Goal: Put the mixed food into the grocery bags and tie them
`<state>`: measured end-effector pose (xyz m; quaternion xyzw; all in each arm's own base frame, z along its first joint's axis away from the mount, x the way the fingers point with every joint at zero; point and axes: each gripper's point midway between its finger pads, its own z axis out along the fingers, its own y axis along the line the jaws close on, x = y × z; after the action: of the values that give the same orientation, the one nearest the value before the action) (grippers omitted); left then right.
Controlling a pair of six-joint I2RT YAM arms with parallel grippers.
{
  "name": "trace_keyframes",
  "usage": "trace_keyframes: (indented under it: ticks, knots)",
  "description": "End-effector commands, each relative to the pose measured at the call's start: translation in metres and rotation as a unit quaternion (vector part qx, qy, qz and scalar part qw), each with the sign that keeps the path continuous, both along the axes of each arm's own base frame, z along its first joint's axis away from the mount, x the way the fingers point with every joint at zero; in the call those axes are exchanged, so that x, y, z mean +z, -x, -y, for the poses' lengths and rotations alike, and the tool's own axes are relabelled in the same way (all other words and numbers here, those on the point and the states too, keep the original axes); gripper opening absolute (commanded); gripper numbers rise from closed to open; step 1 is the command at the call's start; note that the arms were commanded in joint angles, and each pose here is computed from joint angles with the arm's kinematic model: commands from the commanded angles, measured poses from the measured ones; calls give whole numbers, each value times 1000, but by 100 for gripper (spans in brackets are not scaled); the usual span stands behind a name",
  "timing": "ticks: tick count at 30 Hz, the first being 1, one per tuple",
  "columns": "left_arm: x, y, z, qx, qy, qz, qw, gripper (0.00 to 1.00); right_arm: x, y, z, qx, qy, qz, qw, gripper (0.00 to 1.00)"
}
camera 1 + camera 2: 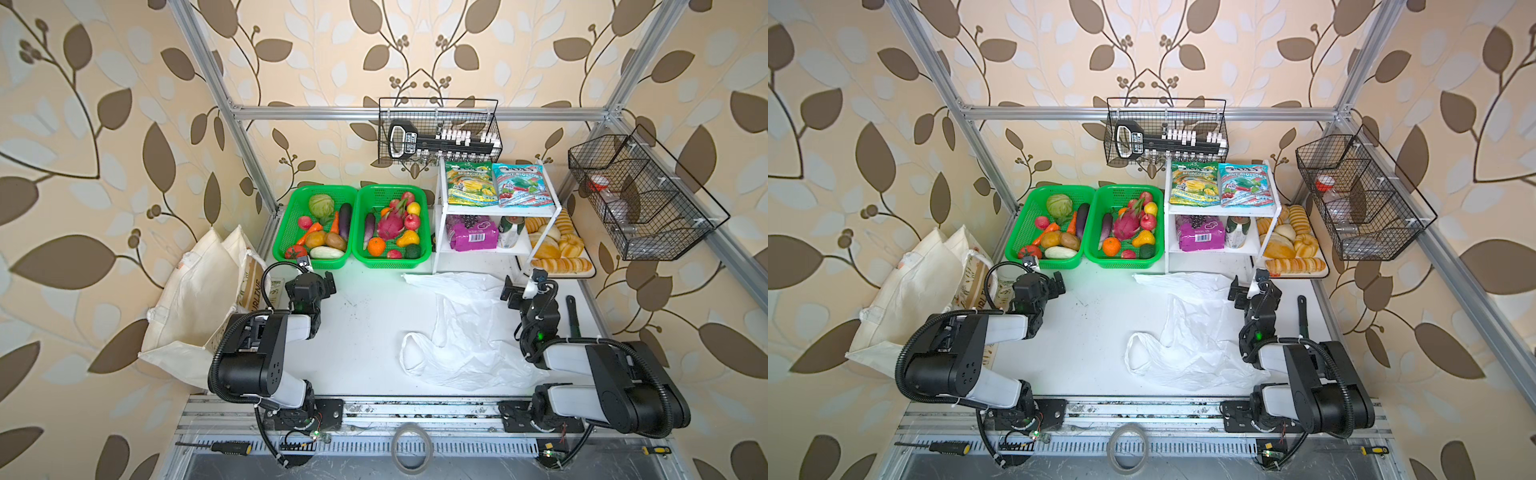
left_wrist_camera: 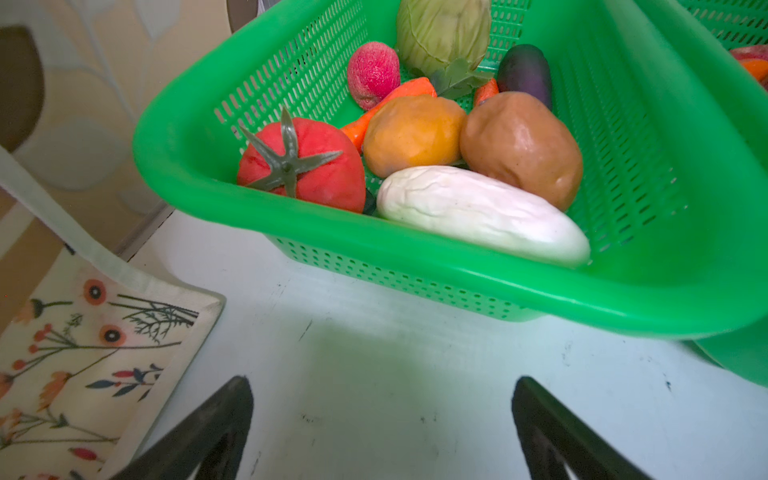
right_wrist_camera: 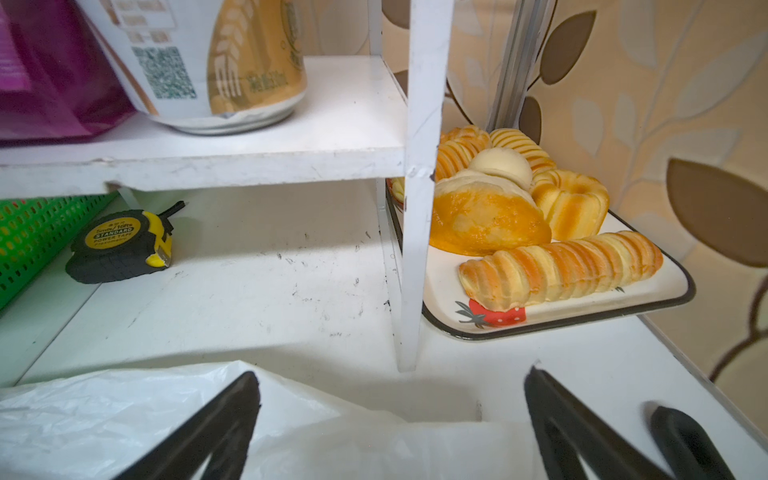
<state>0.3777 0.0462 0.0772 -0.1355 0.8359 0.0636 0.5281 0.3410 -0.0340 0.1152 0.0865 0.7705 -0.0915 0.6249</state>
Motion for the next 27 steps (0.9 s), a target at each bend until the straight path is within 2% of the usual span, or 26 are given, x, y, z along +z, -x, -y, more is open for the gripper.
trace_keyframes:
  ticks: [1, 12, 16, 21, 24, 27]
  knots:
    - [-1, 0, -5, 10, -1, 2, 1000, 99, 4, -6, -2, 9, 0, 4, 1000, 100]
    - [1, 1, -5, 10, -1, 6, 1000, 99, 5, -4, -3, 18, -3, 9, 1000, 100]
    - [10, 7, -2, 0, 1, 28, 1000, 99, 9, 0, -7, 29, -3, 21, 999, 100]
    - [43, 19, -1, 1, 1, 56, 998, 99, 22, 8, -2, 18, -6, 26, 999, 100]
    - [63, 23, 0, 1, 8, 64, 998, 99, 37, 6, 5, 4, -26, 16, 1000, 100]
    - [92, 26, 6, -9, 33, 77, 996, 99, 59, 16, 13, -28, -67, 42, 996, 100]
